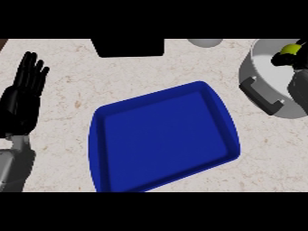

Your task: Pick the pear from the tray and place it in the pot

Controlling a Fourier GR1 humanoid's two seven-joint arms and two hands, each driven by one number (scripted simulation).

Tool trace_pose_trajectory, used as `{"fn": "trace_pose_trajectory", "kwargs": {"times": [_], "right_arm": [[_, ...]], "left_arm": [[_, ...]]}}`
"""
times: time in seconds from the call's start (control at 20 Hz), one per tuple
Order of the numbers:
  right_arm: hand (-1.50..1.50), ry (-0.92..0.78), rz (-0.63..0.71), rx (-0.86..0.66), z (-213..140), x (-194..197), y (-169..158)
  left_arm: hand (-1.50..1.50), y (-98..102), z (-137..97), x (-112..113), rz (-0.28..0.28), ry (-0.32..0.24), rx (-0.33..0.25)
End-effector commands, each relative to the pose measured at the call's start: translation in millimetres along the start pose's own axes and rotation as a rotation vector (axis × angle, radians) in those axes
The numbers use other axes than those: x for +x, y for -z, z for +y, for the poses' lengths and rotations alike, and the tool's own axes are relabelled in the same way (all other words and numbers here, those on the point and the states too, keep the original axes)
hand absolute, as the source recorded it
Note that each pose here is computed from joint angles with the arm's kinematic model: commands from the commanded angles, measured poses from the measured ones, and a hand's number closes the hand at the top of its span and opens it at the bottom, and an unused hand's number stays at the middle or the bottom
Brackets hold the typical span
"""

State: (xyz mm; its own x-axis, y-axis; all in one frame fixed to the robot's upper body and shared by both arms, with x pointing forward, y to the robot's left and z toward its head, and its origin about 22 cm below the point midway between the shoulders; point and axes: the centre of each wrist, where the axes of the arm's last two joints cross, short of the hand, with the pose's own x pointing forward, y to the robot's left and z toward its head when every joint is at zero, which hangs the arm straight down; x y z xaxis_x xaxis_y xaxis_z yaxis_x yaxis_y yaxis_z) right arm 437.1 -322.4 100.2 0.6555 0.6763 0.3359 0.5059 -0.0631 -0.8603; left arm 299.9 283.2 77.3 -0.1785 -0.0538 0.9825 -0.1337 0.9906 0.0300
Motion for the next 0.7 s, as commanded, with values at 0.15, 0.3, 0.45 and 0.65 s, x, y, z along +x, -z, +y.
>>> {"fn": "trace_pose_trajectory", "kwargs": {"times": [0.15,0.3,0.45,0.65], "right_arm": [[1.50,-0.024,0.059,0.036,15,-59,0],[1.50,-0.004,0.116,0.153,14,-81,12],[-1.50,0.169,0.210,0.241,11,-81,10],[-1.50,0.204,0.104,0.332,6,-102,21]], "left_arm": [[0.00,1,-14,-9,-0.014,-0.002,-0.017],[0.00,8,-22,1,-0.014,-0.014,-0.042],[0.00,14,-7,4,0.001,-0.002,-0.033],[0.00,10,-11,13,-0.030,-0.011,-0.040]]}}
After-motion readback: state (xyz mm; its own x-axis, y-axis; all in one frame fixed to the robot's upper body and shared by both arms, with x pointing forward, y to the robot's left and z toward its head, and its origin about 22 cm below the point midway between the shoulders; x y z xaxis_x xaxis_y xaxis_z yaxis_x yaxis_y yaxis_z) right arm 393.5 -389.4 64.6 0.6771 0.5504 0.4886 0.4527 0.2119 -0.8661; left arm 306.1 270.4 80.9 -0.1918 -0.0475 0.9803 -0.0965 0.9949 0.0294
